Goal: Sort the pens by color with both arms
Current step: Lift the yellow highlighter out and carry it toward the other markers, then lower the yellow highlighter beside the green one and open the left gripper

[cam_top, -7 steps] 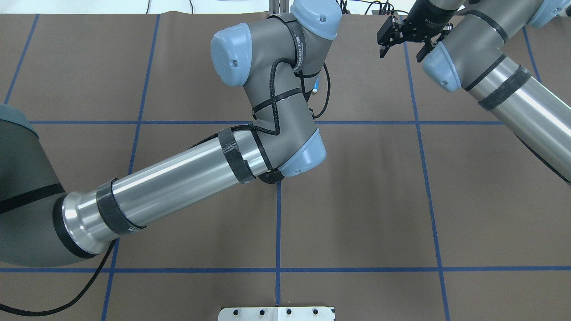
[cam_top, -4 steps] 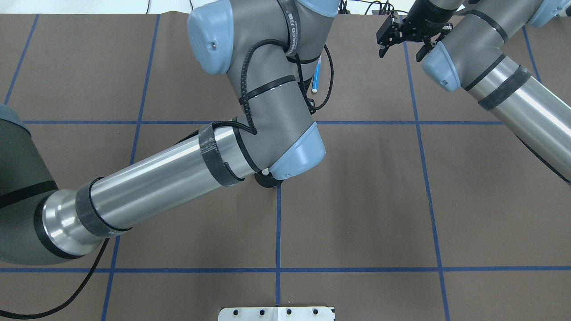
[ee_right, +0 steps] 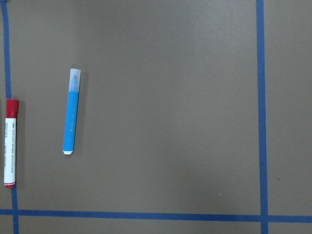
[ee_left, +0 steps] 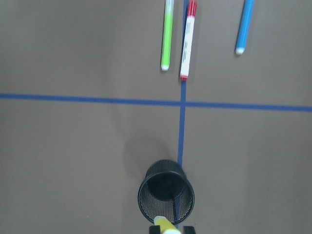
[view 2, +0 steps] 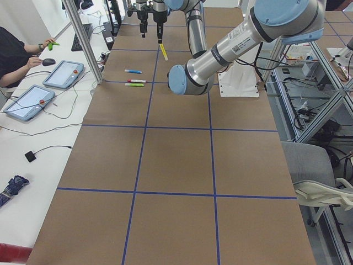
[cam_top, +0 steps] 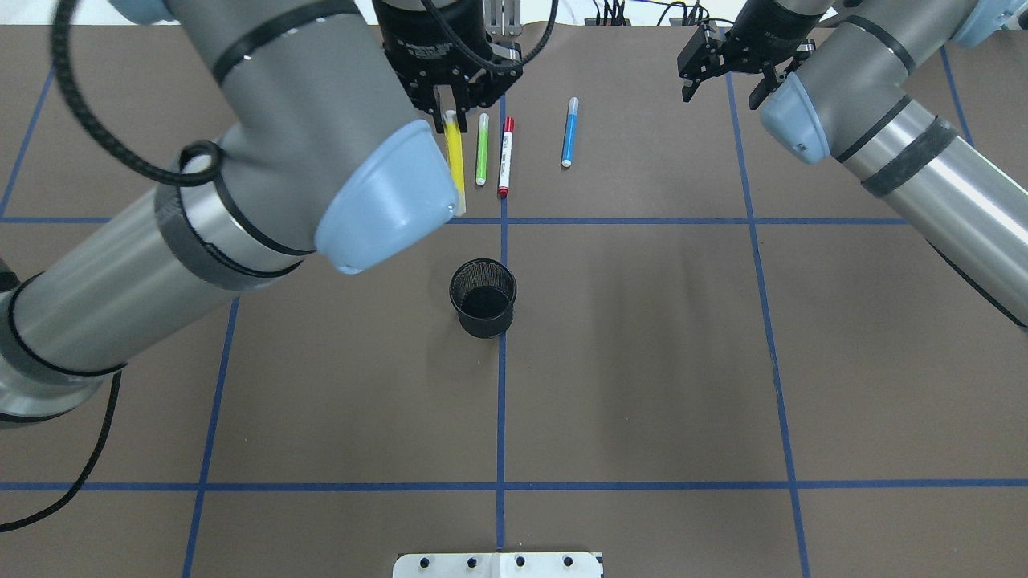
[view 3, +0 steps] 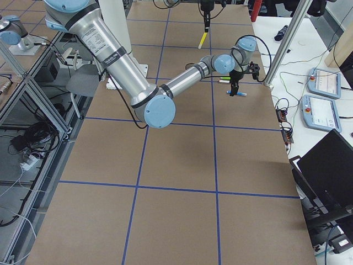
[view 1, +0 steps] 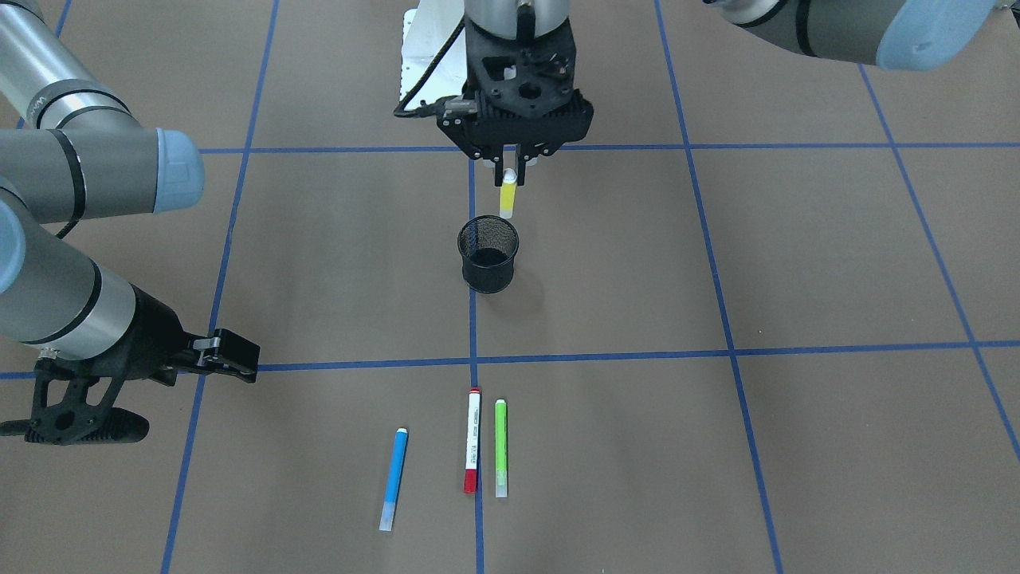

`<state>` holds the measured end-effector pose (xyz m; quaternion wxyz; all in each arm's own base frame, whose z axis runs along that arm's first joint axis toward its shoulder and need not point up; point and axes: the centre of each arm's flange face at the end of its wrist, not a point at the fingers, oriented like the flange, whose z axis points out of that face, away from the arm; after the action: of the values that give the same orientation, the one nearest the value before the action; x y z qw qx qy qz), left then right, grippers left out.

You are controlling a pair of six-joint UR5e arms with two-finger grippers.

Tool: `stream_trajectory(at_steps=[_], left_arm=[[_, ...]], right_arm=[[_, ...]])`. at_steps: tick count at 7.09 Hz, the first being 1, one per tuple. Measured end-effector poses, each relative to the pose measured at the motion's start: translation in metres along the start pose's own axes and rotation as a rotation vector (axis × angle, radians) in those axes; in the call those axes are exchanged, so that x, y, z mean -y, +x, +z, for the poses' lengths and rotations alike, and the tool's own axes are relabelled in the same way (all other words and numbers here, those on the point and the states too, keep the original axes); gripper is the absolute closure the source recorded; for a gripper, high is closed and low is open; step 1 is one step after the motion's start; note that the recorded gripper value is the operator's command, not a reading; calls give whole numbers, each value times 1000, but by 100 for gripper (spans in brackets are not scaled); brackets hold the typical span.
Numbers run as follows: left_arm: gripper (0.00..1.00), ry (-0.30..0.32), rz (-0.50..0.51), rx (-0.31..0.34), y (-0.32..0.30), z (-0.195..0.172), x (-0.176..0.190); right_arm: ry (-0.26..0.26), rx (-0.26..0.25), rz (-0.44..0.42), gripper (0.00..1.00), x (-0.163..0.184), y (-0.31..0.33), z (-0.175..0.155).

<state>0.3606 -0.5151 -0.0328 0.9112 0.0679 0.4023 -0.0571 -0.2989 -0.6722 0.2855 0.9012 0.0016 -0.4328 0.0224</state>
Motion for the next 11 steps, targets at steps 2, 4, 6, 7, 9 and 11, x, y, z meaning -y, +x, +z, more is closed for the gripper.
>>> stream_trajectory(at_steps=[2, 4, 6, 7, 9, 11], left_arm=[[100, 252, -63, -73, -35, 5, 21], [100, 491, -122, -149, -80, 53, 44], [100, 685, -176, -181, -85, 119, 64], [100, 793, -218, -209, -79, 172, 70], [100, 949, -275, -251, -87, 264, 77], [100, 1014, -325, -242, -101, 318, 77]], right_arm=[[4, -1, 2, 1, -1, 1, 0], [9, -11, 1, 1, -1, 2, 4], [10, -14, 0, 1, -2, 1, 6], [10, -14, 0, 1, -2, 1, 6], [7, -15, -1, 1, -1, 1, 8], [6, -14, 0, 1, -2, -1, 10]])
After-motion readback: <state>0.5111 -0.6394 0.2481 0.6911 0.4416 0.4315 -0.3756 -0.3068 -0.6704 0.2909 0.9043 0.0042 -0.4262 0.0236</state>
